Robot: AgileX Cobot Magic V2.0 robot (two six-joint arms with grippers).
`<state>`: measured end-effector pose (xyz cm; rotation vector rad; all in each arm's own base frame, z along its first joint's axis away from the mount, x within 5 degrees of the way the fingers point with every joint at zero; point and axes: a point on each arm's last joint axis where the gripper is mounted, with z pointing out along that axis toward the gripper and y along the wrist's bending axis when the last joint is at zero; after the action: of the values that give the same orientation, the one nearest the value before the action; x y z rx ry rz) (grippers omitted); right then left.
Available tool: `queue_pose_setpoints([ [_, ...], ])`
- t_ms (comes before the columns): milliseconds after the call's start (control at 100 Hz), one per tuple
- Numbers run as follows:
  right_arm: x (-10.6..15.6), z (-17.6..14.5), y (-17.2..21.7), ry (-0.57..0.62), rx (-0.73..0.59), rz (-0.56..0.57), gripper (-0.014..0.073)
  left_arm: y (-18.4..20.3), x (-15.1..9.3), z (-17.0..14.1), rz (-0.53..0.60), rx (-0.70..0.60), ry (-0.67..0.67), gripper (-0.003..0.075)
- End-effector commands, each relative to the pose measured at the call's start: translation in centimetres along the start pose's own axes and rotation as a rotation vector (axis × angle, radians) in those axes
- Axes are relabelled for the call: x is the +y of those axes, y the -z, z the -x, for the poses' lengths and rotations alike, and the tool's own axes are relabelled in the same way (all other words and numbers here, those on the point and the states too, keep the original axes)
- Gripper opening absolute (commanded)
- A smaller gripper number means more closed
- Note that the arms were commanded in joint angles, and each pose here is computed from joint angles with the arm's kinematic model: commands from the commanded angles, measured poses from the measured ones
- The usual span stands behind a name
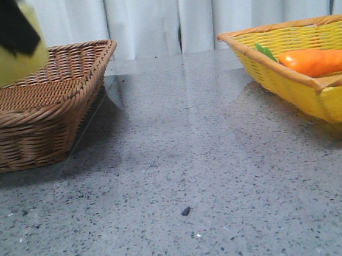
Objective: Transfer tape with both arms
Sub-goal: 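Lift the tape roll with the left gripper toward the brown basket, then lower the tape into the brown basket and open the left gripper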
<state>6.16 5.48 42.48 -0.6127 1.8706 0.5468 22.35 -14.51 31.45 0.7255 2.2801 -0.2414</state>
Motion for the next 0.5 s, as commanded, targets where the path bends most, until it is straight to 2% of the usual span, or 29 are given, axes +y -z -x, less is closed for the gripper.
queue_pose_setpoints([
  [0, 0.1, 1.3, 0.5, -0.001, -0.103, 0.014, -0.0065, 0.0, 0.1, 1.5, 0.000, -0.098, 0.012, -0.0020],
  [170, 0.2, 1.2, 0.5, -0.006, -0.098, 0.018, -0.0065, -2.8, 0.0, 0.8, -0.010, 0.012, 0.022, -0.0001],
  [240, 0.2, 1.2, 0.5, -0.006, -0.096, 0.018, -0.0065, -3.2, -0.1, 0.7, -0.016, 0.022, 0.030, 0.0072],
  [340, 0.2, 1.2, 0.5, -0.006, -0.096, 0.018, -0.0065, -3.1, -0.1, 0.9, -0.020, 0.000, 0.038, 0.0248],
  [390, 0.2, 1.2, 0.5, -0.006, -0.094, 0.018, -0.0065, -2.8, -0.1, 1.1, -0.020, -0.017, 0.039, 0.0311],
  [430, 0.2, 1.2, 0.5, -0.006, -0.092, 0.017, -0.0065, -2.5, -0.1, 1.2, -0.019, -0.030, 0.041, 0.0336],
  [490, 0.1, 1.1, 0.5, -0.004, -0.088, 0.014, -0.0065, -1.8, -0.1, 1.3, -0.019, -0.050, 0.041, 0.0333],
])
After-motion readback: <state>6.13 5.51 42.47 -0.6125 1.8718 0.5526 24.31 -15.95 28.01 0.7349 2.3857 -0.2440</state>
